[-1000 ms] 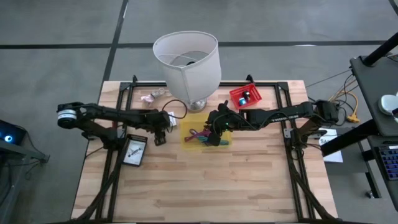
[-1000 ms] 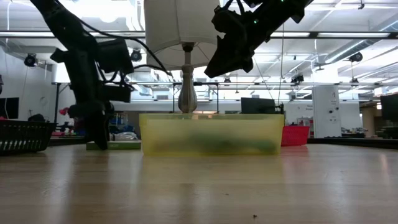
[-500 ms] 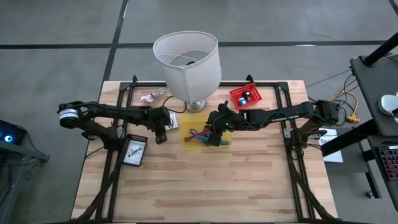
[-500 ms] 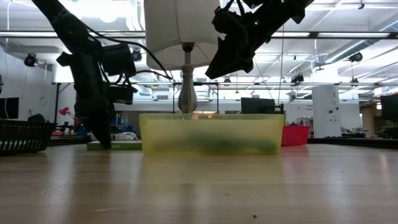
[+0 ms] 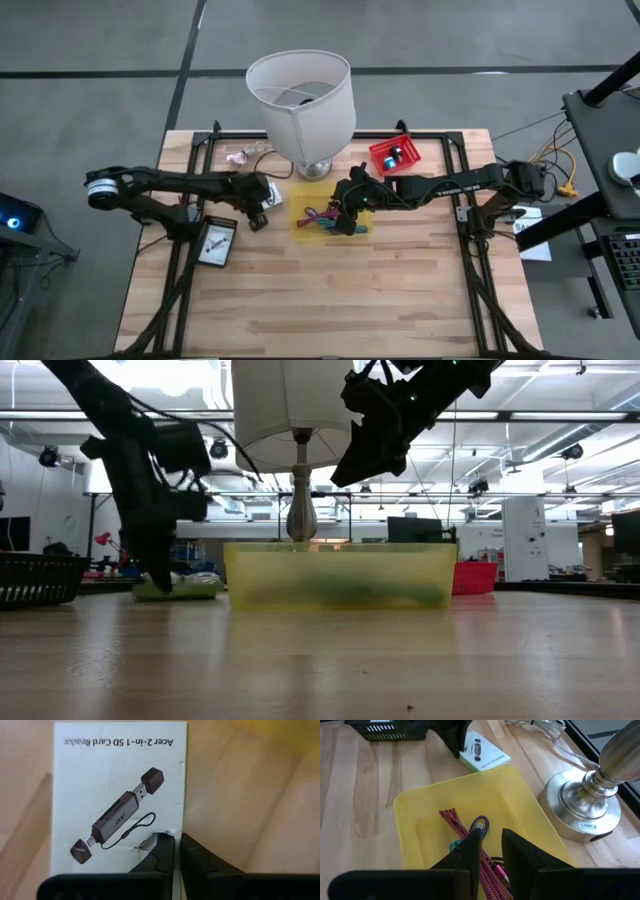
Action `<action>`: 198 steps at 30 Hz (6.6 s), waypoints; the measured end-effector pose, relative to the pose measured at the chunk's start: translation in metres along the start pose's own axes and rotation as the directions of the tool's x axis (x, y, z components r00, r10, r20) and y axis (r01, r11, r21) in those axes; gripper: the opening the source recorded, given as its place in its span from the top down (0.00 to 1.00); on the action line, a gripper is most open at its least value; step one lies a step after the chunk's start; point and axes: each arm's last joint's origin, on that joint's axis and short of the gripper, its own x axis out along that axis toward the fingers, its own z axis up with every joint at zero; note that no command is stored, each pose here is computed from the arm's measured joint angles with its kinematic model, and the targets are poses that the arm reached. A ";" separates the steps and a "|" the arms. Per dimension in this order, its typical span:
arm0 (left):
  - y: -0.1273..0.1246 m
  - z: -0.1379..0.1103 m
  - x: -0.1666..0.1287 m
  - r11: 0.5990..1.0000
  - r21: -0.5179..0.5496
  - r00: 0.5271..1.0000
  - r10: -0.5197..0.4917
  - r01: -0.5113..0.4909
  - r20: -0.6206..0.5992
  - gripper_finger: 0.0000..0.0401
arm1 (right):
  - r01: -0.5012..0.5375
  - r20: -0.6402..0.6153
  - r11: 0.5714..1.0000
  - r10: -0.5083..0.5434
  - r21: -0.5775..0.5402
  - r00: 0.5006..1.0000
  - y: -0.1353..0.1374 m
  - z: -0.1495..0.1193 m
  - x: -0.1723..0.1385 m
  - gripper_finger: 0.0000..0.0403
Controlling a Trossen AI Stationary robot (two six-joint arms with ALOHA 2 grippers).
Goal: Pick and place items into bin
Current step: Put the white card reader box into the black bin, then return to Home Position
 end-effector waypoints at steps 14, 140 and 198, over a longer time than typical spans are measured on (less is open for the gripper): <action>-0.009 -0.004 -0.070 0.908 -0.409 0.996 -0.069 0.087 0.058 1.00 | -0.001 -0.002 0.999 0.001 -0.036 1.000 0.000 0.000 0.000 0.85; -0.035 -0.063 -0.099 0.944 0.303 0.275 -0.328 0.130 0.904 1.00 | -0.195 0.510 0.980 0.154 0.028 0.846 -0.022 -0.061 -0.046 0.87; -0.017 -0.102 -0.069 0.905 0.355 0.358 -0.420 0.233 0.834 1.00 | -0.302 0.706 0.952 0.182 0.048 0.685 -0.045 -0.192 -0.146 0.98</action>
